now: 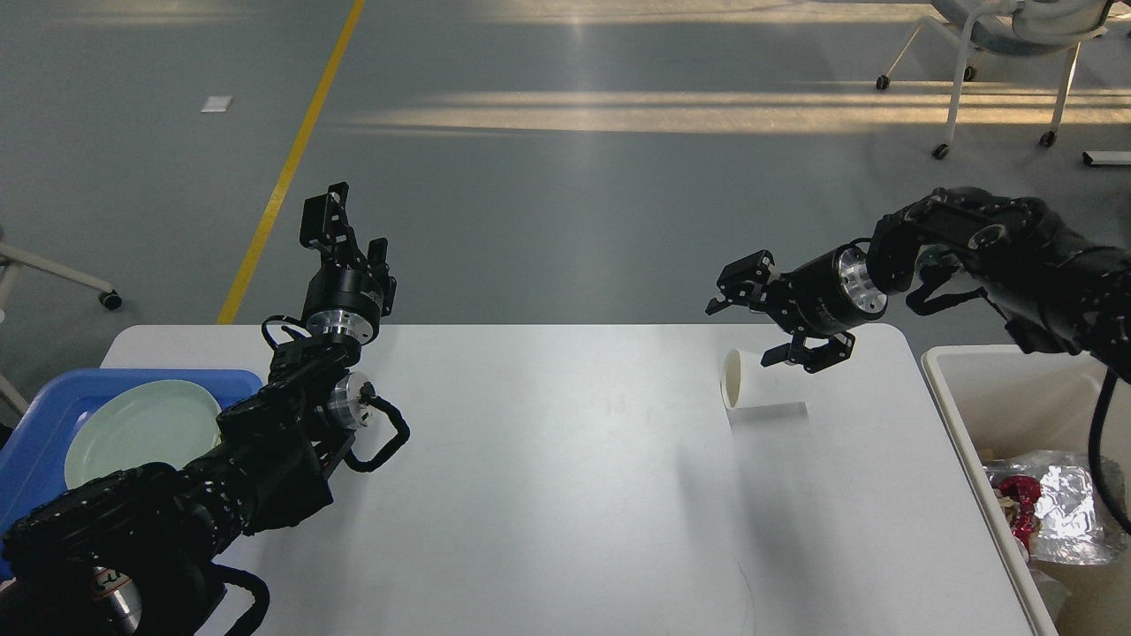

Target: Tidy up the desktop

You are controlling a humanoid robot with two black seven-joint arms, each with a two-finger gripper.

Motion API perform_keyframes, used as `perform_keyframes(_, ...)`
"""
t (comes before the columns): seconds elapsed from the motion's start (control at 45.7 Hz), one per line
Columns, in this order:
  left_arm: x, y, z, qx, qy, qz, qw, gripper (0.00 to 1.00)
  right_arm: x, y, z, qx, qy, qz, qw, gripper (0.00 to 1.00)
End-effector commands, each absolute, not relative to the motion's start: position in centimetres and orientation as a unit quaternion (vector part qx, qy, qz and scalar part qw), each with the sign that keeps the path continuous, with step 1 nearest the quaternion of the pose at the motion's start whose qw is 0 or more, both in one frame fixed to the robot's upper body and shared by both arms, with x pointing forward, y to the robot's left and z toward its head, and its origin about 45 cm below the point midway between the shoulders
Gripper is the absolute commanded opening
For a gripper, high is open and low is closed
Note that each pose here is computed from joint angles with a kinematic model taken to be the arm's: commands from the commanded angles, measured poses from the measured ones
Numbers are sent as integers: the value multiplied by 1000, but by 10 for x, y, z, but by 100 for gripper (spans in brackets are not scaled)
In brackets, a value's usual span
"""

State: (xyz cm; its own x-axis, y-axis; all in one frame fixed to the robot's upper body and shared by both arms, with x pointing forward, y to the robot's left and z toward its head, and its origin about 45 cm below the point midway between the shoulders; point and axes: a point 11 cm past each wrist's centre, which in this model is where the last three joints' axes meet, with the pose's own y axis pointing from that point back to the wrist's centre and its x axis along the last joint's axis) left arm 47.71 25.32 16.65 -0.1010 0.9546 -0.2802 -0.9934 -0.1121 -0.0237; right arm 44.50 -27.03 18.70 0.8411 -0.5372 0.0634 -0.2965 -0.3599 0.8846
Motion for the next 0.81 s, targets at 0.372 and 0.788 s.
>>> perform_keyframes(0.372,477,253,166,-113,86,737,661,98,426,-279,112,731,-395,-190,523,100)
perform_keyframes(0.788,477,253,166,-113,86,737,661,98,422,-259,94,696,-486,-274,452,100)
